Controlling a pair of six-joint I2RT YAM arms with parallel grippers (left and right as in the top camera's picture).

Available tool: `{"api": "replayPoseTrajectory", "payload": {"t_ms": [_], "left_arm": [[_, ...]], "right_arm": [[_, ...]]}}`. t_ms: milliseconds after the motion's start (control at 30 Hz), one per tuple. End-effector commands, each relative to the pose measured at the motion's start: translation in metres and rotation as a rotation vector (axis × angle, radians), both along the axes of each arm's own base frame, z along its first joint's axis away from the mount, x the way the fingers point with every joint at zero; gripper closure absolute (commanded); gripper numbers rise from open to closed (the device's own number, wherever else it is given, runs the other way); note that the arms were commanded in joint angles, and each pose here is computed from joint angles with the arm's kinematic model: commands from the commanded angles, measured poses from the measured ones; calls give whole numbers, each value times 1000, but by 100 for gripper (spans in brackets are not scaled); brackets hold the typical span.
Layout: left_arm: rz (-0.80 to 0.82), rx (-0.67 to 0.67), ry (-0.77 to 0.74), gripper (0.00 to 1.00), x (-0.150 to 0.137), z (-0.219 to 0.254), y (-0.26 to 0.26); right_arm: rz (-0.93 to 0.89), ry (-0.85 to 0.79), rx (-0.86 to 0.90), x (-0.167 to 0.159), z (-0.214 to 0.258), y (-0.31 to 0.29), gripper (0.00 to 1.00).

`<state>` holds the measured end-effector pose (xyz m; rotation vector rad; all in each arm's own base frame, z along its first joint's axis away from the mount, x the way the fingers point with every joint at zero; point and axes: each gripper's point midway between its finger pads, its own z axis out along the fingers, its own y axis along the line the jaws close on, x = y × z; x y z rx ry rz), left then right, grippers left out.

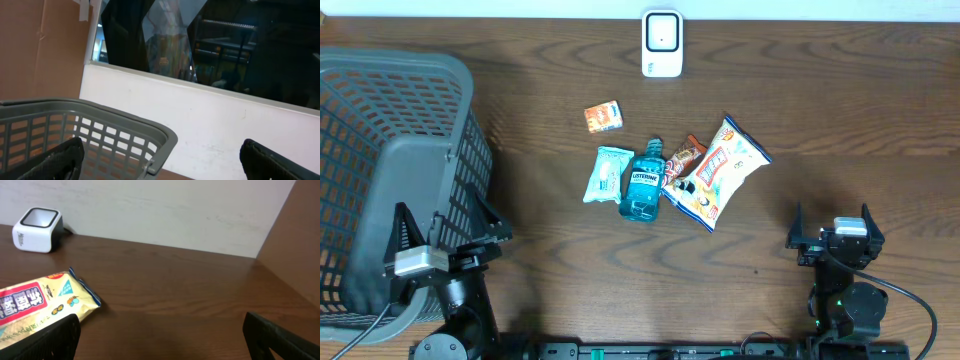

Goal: Scan the item barcode

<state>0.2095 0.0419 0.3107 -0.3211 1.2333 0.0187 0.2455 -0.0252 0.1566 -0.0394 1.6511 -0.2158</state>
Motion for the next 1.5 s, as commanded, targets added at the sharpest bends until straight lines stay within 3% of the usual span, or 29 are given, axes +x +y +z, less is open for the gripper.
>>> {"api": "replayPoseTrajectory", "payload": {"t_ms": [0,100,333,400,467,600,800,1000,1267,1333,1467], "left_arm": [[164,-145,561,1,14,-189,26],[164,-145,563,1,14,-190,26],[130,-197,542,1,17,-189,21],[97,-218,499,1,21,-180,17],[60,-187,455,1,26,-167,11],[-98,9,366,1,34,-121,-17],[-277,168,268,1,28,-71,-51],[-266,297,232,1,23,-41,-54],[5,314,140,1,10,7,-13],[-39,328,95,1,7,18,-22],[-284,412,33,1,4,26,-67]], "right_arm": [[-13,2,-20,0,0,-2,1],[61,-1,74,1,-2,12,1],[142,-14,603,1,0,34,1],[154,-11,670,0,0,37,1],[159,-8,677,0,0,38,1],[159,-7,677,0,0,38,1],[173,-2,679,0,0,40,1],[253,18,684,-2,2,54,1],[328,70,695,-4,-3,69,1],[323,96,702,-3,-9,69,1],[300,159,716,-1,-24,69,1]]}}
